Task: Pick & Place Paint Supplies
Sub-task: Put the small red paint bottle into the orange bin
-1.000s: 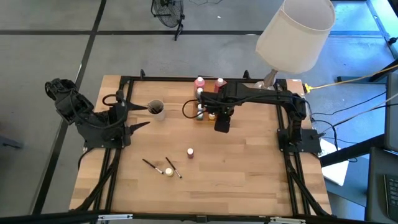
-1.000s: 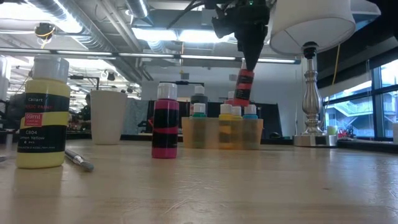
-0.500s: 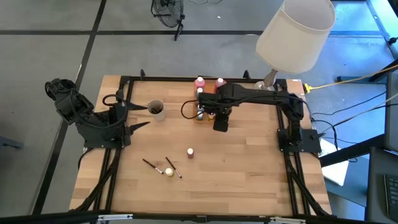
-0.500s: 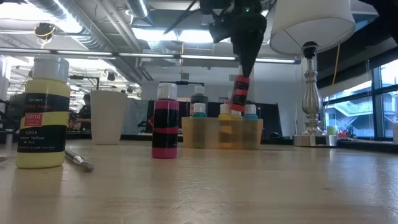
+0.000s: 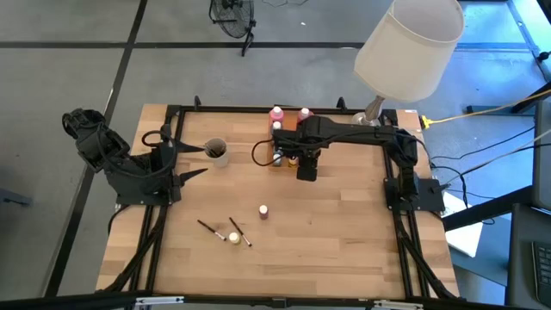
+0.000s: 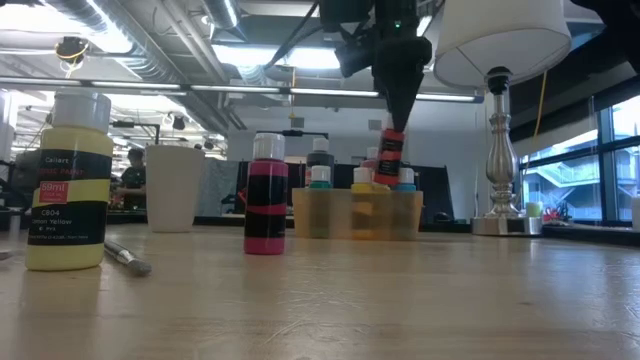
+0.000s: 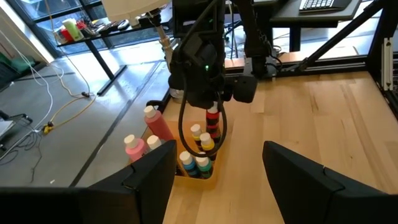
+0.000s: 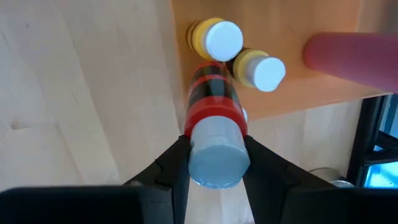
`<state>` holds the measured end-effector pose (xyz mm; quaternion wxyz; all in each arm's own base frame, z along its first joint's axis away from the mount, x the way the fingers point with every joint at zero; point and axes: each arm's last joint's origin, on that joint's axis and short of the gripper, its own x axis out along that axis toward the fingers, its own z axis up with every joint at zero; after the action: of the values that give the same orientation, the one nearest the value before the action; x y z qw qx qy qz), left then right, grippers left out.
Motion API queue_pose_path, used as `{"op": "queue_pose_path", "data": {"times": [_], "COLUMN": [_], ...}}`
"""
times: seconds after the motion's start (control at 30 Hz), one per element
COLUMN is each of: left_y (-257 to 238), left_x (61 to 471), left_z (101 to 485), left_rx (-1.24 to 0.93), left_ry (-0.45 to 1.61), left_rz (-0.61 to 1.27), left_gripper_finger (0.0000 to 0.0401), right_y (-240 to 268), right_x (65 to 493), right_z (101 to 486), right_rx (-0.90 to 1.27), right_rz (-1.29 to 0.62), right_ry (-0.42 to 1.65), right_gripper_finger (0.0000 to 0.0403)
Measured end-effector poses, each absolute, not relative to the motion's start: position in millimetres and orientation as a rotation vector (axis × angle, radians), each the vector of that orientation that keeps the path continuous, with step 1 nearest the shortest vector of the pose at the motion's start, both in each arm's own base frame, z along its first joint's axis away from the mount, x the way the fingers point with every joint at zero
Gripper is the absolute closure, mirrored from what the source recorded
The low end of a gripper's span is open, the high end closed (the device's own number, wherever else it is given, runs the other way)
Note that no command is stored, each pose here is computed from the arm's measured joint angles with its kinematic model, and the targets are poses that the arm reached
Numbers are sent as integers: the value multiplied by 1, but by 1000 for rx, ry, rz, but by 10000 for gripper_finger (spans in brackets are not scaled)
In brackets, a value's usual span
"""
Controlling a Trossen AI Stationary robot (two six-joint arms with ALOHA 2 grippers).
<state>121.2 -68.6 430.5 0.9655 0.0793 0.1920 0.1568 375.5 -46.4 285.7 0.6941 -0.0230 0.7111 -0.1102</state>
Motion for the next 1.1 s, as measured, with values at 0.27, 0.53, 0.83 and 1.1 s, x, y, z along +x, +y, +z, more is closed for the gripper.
{"op": "queue_pose_path", "data": {"times": [0.27,0.53,0.83,1.1], "left_y": [-69,-69,-69,-69], "left_x": [121,121,121,121], "left_z": [431,431,431,431], "left_rx": [160,160,160,160], "left_ry": [388,388,389,389], "left_rz": [318,317,317,317], "left_gripper_finger": [166,166,166,166], "right_y": [-48,-48,-48,-49], "right_x": [376,377,380,385], "right_z": [286,286,279,267], "right_rx": [-53,-58,-59,-72], "right_rz": [-239,-218,-209,-193], "right_ry": [1581,1573,1594,1629], "right_gripper_finger": [283,283,283,283]}}
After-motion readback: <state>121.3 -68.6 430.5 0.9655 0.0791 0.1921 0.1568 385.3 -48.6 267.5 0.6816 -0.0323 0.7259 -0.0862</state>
